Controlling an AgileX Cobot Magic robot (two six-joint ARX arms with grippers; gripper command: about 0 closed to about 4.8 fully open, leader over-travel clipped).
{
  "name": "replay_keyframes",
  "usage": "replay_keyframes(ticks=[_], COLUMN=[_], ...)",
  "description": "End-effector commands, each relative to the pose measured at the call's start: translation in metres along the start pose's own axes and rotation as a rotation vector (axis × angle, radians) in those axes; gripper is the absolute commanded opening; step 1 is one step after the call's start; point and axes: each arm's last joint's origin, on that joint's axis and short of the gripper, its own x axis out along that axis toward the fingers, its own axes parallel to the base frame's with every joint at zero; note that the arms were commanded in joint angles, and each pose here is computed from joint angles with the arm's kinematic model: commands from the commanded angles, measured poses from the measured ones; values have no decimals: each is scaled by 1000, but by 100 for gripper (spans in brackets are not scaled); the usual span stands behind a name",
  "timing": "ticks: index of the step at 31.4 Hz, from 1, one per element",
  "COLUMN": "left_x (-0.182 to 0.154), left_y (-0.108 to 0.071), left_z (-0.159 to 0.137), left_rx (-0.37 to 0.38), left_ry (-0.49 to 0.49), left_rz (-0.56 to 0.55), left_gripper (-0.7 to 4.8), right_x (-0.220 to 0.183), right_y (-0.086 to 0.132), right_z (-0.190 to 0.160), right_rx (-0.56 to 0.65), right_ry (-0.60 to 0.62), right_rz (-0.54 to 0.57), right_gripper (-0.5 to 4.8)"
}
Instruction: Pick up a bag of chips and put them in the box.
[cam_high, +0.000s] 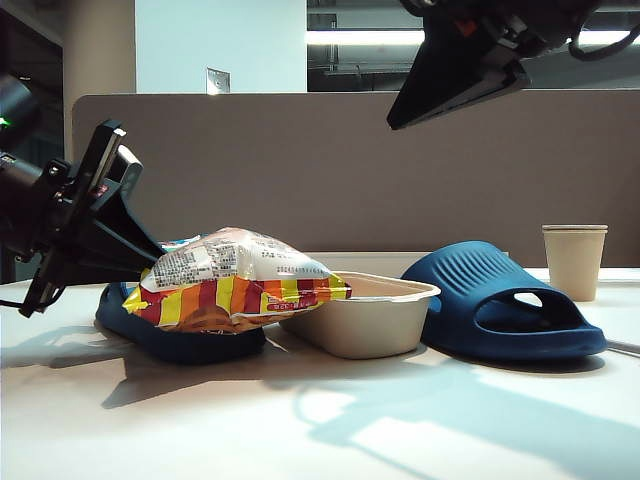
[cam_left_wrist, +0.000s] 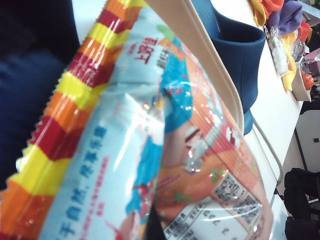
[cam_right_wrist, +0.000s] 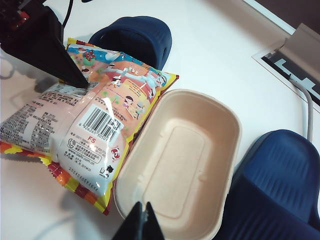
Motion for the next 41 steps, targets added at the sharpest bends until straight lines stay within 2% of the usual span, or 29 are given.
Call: replay_keyframes(ticks=[1, 10, 23, 27, 34, 41], left_x=[1, 0, -6, -8, -6, 24], left_y=[0, -4, -18, -24, -42, -57], left_z=[-1, 7, 18, 27, 40, 35], left_rx=[-3, -19, 1, 8, 92, 157], left_ry=[4, -31, -78, -124, -223, -249], left_rz=[2, -69, -176, -228, -293, -300], left_gripper=[-6, -6, -6, -6, -6, -6], right_x=[-1, -1, -1, -1, -2, -15], right_y=[0, 0, 0, -1, -6, -6], right_z=[3, 3, 1, 1, 3, 11], right_rx=[-3, -3, -4, -7, -19, -49], right_ry=[-24, -16, -1, 1, 3, -64], right_rz=[-1, 0, -8, -18, -172, -183], right_gripper=[-5, -5, -5, -5, -5, -5])
